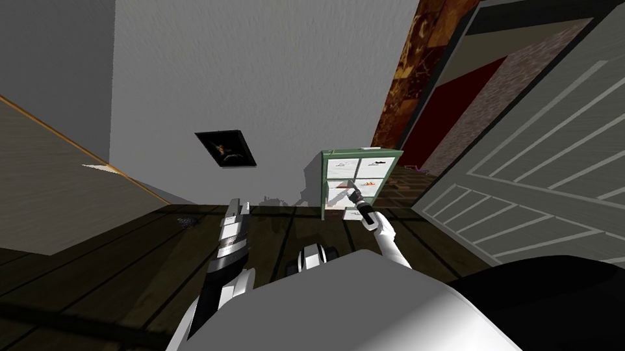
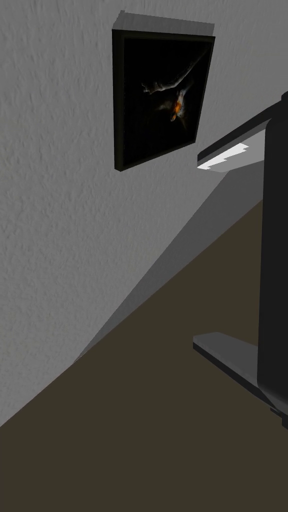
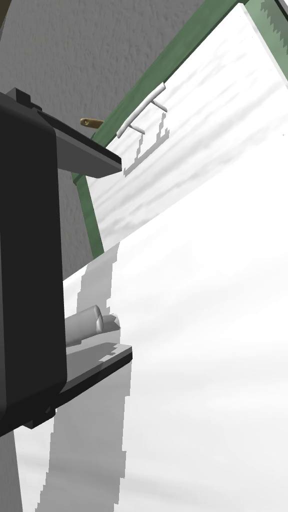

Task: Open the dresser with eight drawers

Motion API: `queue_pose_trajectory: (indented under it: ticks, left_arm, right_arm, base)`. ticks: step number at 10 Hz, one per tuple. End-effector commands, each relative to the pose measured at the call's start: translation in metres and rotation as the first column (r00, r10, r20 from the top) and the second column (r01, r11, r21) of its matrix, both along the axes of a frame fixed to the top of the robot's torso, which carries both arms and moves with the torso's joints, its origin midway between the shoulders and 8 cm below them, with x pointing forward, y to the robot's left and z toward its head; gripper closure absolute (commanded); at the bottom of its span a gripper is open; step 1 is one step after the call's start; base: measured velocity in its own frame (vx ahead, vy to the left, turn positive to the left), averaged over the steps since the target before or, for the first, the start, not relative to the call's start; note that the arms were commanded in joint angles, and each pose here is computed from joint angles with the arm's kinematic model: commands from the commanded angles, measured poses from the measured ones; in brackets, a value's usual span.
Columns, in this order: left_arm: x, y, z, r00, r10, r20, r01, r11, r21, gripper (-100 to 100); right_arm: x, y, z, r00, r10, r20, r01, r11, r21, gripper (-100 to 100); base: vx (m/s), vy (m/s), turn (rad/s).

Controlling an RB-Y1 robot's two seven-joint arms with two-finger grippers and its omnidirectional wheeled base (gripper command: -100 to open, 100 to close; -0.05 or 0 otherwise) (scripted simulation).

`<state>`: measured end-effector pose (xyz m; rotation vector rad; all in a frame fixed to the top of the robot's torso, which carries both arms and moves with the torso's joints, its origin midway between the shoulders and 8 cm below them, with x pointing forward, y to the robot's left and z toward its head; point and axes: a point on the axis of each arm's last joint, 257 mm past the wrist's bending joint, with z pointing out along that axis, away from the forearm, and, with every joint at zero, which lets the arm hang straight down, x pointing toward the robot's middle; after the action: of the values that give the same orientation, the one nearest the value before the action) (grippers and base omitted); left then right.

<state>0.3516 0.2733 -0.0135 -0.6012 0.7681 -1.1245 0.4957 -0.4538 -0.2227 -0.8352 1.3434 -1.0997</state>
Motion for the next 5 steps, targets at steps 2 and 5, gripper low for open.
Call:
queue_pose_trajectory:
  ticks: [2, 5]
  left_arm:
    - [0.0, 0.0, 0.0, 1.0, 0.0, 0.0, 0.0, 1.0, 0.0, 0]
    - [0.0, 0.0, 0.0, 1.0, 0.0, 0.0, 0.0, 1.0, 0.0, 0]
  right_arm:
    - [0.014, -0.017, 0.024, 1.0, -0.018, 0.006, 0.018, 1.0, 0.001, -100]
    - [0.008, -0.014, 0.009, 1.0, -0.02, -0.016, 0.02, 1.0, 0.008, 0]
  base:
    - [-0.055, 0.029, 0.038]
    - [-0.007, 0.004, 0.002]
